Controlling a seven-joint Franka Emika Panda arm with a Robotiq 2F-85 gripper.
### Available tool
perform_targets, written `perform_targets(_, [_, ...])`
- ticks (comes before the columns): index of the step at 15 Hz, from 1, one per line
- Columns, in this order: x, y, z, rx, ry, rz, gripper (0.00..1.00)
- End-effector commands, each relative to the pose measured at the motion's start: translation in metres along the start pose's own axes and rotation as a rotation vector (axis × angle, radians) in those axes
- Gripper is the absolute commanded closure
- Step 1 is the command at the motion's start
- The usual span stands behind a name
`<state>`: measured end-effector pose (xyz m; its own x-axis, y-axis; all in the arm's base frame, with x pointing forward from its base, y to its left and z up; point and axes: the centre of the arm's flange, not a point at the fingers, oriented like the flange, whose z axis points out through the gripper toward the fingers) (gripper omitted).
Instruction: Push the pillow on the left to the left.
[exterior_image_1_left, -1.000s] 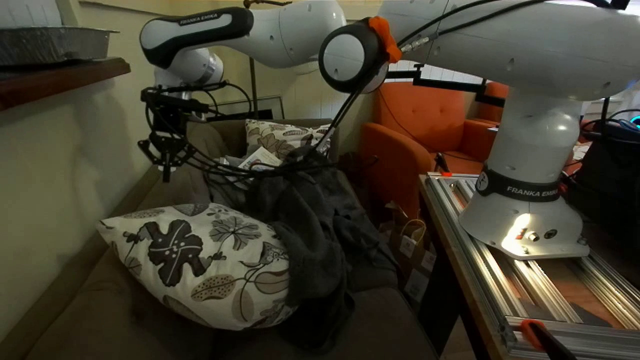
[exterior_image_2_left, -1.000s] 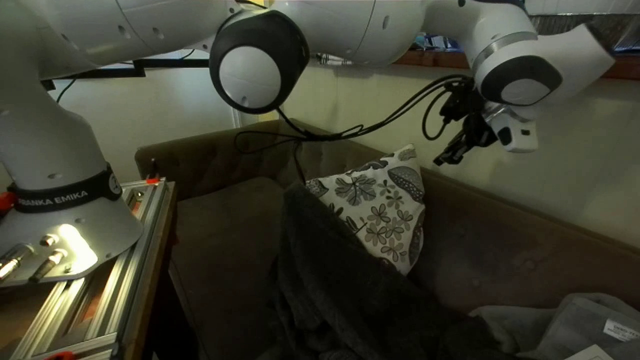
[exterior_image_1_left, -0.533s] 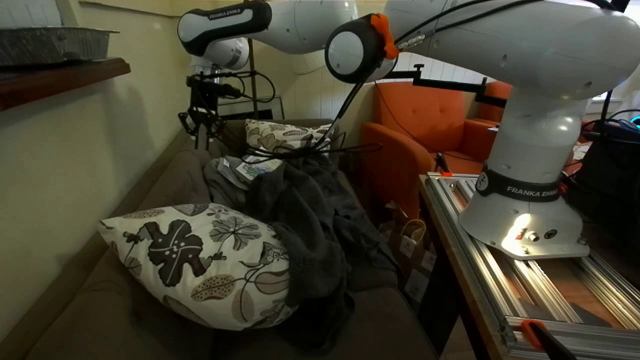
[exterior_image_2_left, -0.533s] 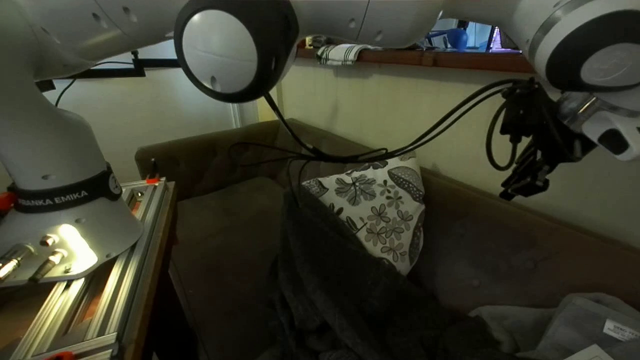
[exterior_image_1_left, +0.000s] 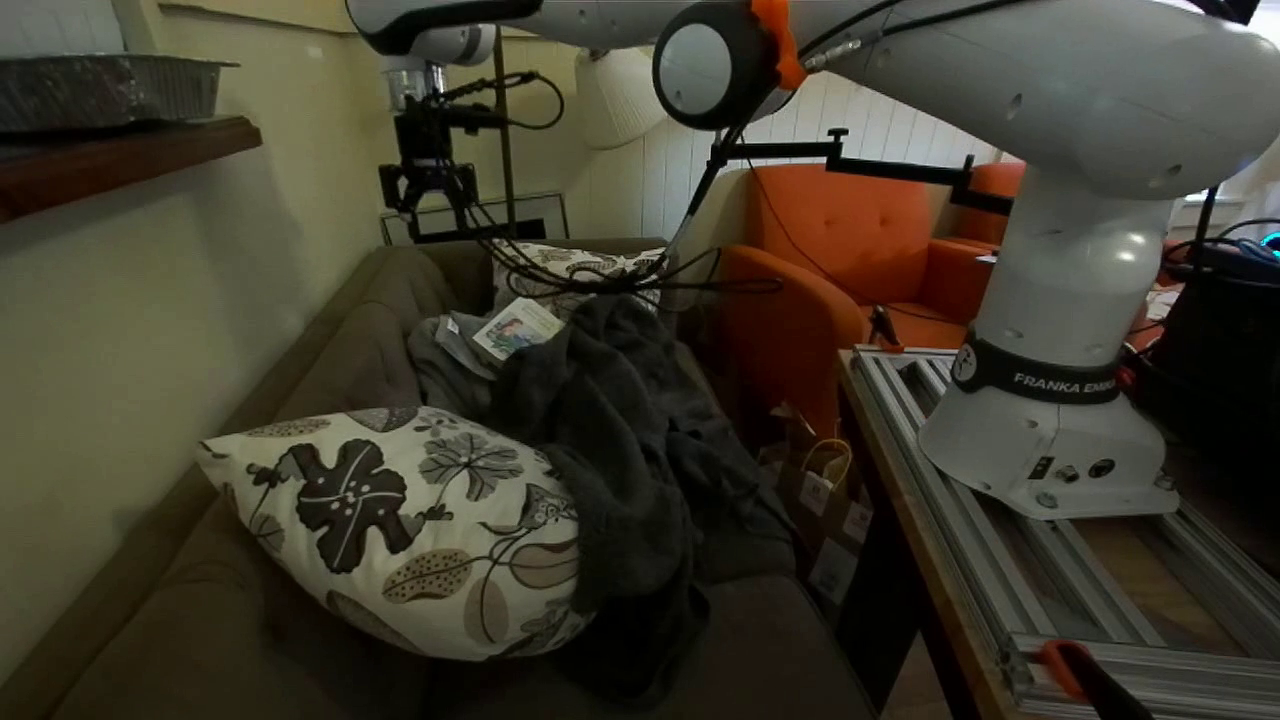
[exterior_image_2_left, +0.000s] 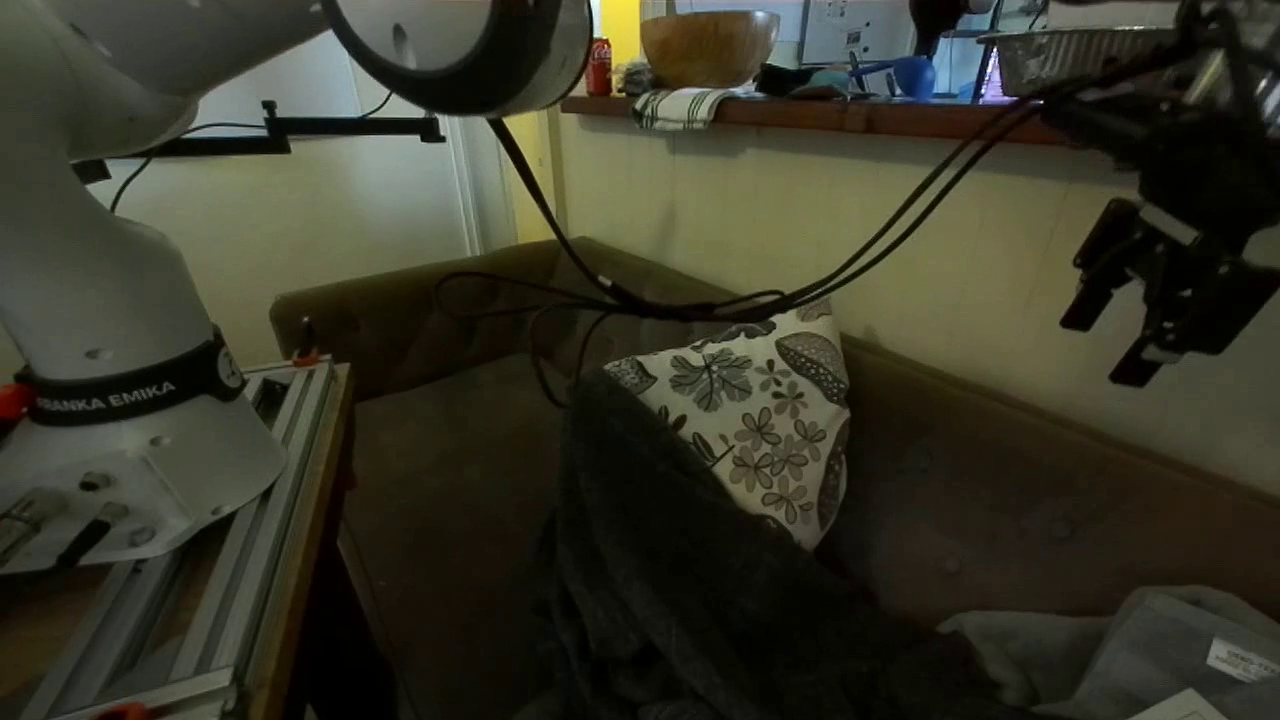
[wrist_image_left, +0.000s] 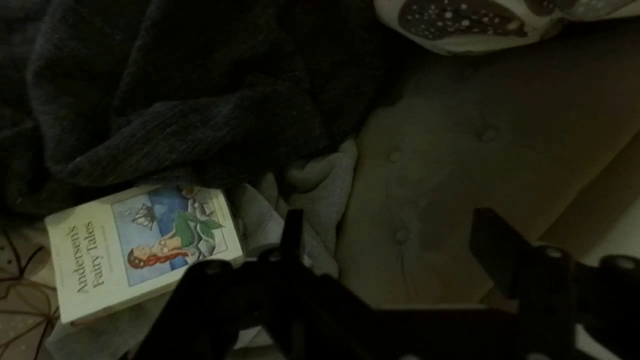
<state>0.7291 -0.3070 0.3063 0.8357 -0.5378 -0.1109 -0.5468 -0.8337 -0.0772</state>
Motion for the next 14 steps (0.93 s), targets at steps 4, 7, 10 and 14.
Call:
perform_targets(4, [-0.095,-0.03,-0.101,-0.115,0.026,-0.34,0.0])
perform_targets(7, [-0.107,-0.039,-0.13,-0.137,0.03,-0.502,0.0])
perform_targets(10, [-0.057,-0.057,-0.144,-0.109,0.042,-0.422,0.0])
perform_targets(14, [-0.054,-0.055,-0.133,-0.109,0.027,-0.418,0.0])
